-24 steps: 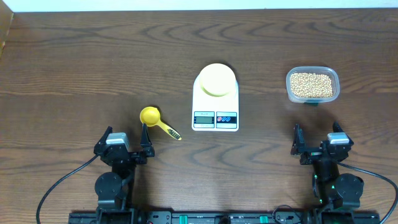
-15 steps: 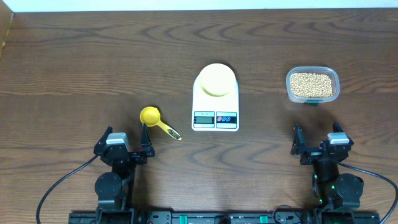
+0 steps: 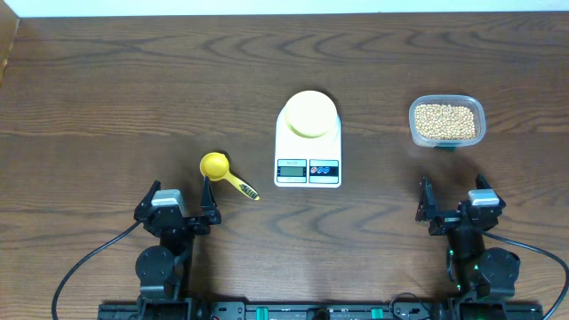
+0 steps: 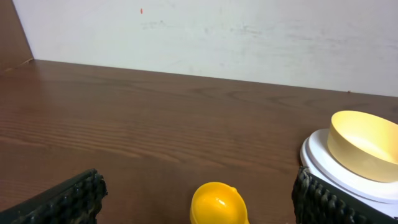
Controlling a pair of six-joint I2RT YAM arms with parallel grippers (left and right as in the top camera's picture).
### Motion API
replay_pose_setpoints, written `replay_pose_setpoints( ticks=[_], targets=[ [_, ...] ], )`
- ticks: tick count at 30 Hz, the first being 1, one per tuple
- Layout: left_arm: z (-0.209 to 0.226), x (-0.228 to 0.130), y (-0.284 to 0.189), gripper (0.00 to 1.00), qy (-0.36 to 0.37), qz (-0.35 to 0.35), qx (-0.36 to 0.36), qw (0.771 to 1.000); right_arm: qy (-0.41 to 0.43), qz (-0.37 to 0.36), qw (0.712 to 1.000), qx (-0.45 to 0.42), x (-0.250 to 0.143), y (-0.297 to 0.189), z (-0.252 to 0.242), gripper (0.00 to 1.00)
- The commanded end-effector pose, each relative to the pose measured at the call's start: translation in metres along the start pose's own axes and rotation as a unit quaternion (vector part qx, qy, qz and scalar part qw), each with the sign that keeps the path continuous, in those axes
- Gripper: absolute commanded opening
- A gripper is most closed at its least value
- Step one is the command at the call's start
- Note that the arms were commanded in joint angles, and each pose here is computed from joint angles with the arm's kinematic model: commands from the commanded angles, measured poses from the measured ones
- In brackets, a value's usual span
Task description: Scoop item into bowl and weigh 50g on scale
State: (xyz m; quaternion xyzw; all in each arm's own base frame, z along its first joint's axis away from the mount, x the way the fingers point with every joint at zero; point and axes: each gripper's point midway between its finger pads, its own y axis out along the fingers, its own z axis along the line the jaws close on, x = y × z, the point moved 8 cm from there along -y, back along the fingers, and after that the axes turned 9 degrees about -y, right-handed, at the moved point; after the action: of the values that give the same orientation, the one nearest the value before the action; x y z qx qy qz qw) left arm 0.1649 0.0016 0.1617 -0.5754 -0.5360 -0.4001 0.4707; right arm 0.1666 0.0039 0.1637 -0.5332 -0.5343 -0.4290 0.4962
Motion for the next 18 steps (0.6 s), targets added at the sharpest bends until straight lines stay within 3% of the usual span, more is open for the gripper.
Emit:
replay_pose_setpoints(
  ticks=[1,7,10,18],
  targets=[
    [0.006,-0.012,0.001,0.98,0.009,0.017,0.019,1.0,-0.006,0.001,1.0,0.001,-0.001,0.0,0.001,0.99],
    [0.006,-0.011,0.001,0.98,0.013,0.015,0.021,1.0,-0.006,0.001,1.0,0.001,-0.001,0.0,0.001,0.99],
    [0.006,0.0,0.001,0.98,0.015,-0.02,0.024,0.999,-0.006,0.001,1.0,0.001,-0.001,0.0,0.001,0.99],
    [0.007,-0.005,0.001,0.98,0.016,-0.003,0.028,0.999,-0.006,0.001,1.0,0.001,-0.001,0.0,0.001,0.99]
  ],
)
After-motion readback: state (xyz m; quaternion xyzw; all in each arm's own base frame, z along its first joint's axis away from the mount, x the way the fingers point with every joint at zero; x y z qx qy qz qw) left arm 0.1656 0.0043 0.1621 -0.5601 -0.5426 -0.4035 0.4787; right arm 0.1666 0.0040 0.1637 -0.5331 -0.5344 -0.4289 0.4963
